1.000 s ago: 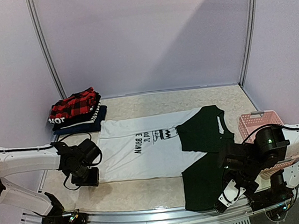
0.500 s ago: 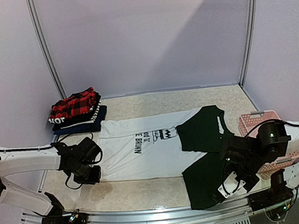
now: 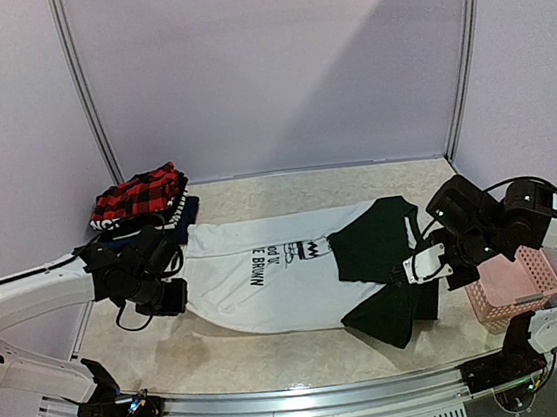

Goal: Fold and stack the mixed laundry pile
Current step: Fold the 1/3-folded T-shirt at the corner of the board.

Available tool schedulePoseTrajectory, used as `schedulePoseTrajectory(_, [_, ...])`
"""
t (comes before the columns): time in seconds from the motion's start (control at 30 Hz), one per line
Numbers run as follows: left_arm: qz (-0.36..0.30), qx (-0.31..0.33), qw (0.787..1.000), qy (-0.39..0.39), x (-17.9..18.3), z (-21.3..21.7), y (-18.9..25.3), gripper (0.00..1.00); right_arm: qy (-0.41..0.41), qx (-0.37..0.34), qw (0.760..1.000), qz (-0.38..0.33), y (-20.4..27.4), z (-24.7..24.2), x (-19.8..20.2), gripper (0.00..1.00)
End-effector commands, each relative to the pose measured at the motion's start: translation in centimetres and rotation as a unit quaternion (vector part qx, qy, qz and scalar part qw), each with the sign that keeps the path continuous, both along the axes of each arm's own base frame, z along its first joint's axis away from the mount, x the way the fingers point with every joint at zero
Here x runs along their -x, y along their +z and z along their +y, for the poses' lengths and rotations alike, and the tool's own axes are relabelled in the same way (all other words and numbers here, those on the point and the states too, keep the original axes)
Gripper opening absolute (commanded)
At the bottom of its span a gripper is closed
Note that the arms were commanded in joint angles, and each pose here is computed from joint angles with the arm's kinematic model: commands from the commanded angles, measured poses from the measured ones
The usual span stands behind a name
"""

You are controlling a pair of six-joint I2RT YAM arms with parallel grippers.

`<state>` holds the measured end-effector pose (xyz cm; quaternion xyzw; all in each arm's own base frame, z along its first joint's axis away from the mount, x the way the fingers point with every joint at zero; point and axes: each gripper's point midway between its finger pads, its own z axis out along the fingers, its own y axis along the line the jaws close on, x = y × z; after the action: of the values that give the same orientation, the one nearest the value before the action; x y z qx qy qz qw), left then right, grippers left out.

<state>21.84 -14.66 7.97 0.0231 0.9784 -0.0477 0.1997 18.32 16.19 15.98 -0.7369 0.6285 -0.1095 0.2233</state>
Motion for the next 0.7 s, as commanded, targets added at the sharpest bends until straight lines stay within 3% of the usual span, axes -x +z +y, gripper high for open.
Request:
schedulePoseTrajectory(0.0, [-0.016,-0.036,0.999,0.005,-0.7,1.3,1.3,0.00,-0.052,-0.028,0.996,-0.073,3.6,-0.9,-3.5,0.00])
schedulePoseTrajectory(0.3, [-0.027,-0.042,0.998,0.036,-1.4,2.9,1.5,0.00,-0.118,-0.060,0.982,-0.138,6.4,-1.8,-6.9,0.00])
schedulePoseTrajectory(0.67, [-0.048,-0.037,0.998,0.026,-6.7,1.2,1.3,0.00,-0.185,-0.118,0.956,-0.197,9.1,-2.5,-12.6,0.00])
